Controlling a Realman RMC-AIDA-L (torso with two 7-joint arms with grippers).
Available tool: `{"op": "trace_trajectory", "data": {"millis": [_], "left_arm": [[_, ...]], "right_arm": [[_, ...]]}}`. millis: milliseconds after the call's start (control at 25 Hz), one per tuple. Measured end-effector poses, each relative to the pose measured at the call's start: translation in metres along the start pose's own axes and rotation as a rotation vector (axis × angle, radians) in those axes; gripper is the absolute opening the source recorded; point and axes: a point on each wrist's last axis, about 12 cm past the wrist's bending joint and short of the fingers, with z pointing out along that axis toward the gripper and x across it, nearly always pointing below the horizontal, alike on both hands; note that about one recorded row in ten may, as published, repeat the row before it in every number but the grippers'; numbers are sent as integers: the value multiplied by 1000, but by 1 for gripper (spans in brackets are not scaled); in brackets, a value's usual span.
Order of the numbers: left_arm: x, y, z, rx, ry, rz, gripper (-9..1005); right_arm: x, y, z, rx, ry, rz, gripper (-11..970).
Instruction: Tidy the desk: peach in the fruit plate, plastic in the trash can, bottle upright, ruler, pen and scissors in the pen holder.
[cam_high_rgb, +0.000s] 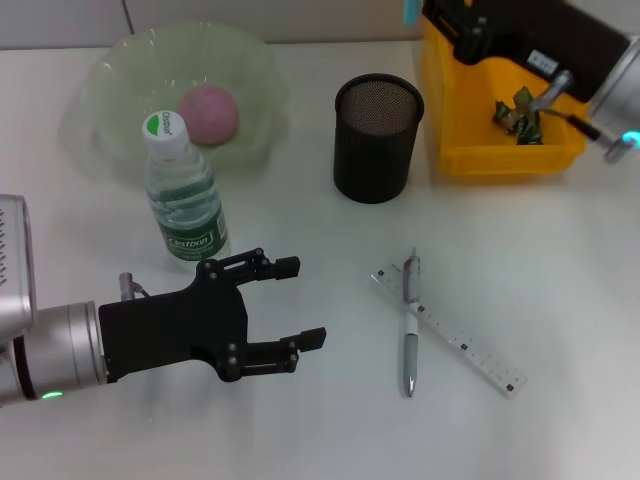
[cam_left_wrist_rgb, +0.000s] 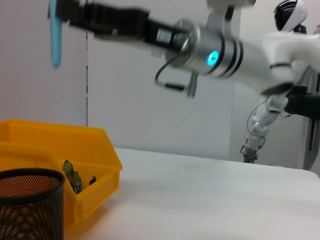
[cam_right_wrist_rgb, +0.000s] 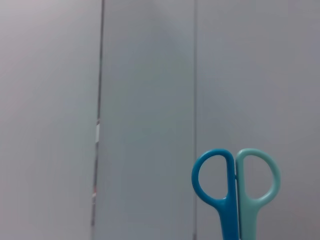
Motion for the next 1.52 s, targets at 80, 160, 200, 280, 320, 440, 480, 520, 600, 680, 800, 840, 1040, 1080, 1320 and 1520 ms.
{"op": "trace_trajectory", "data": {"millis": [80, 160, 200, 280, 320, 440, 480, 520, 600, 680, 800, 840, 1040, 1080, 1320, 1520], "left_arm": [[0, 0, 0, 0, 1, -1, 805], [1, -1, 0, 0, 1, -2, 805], [1, -1, 0, 0, 1, -2, 805], [0, -1, 0, 1, 1, -2, 805], [0, -1, 0, 1, 1, -2, 805], [0, 0, 0, 2, 1, -2, 805], [0, 0, 0, 2, 1, -2, 805], [0, 0, 0, 2, 1, -2, 805], [0, 0, 0, 2, 1, -2, 805], [0, 0, 0, 2, 1, -2, 805], [0, 0, 0, 2, 1, -1, 805], [0, 0, 0, 2, 1, 0, 805], [0, 0, 0, 2, 1, 1, 805], [0, 0, 0, 2, 1, 1, 805], [0, 0, 0, 0, 0, 1, 805], [0, 0, -2, -1, -4, -1, 805]], "right_arm": [[15, -3, 4, 27, 4, 15, 255], [32, -4, 12, 46, 45, 25, 258], [32, -4, 12, 46, 45, 25, 259], [39, -4, 17, 47, 80, 30, 262], [42, -4, 19, 49, 94, 34, 263], [47, -4, 23, 58, 125, 42, 268], [48, -4, 24, 62, 137, 43, 269], [50, -4, 24, 66, 147, 43, 271], [54, -5, 25, 78, 173, 45, 274], [57, -6, 28, 90, 199, 49, 277], [63, -8, 32, 108, 247, 65, 281], [64, -8, 33, 109, 255, 68, 283], [67, -5, 32, 103, 266, 70, 290], [67, -4, 32, 101, 268, 71, 292], [68, -3, 28, 95, 260, 73, 301], [49, 1, 3, 54, 96, 130, 300]]}}
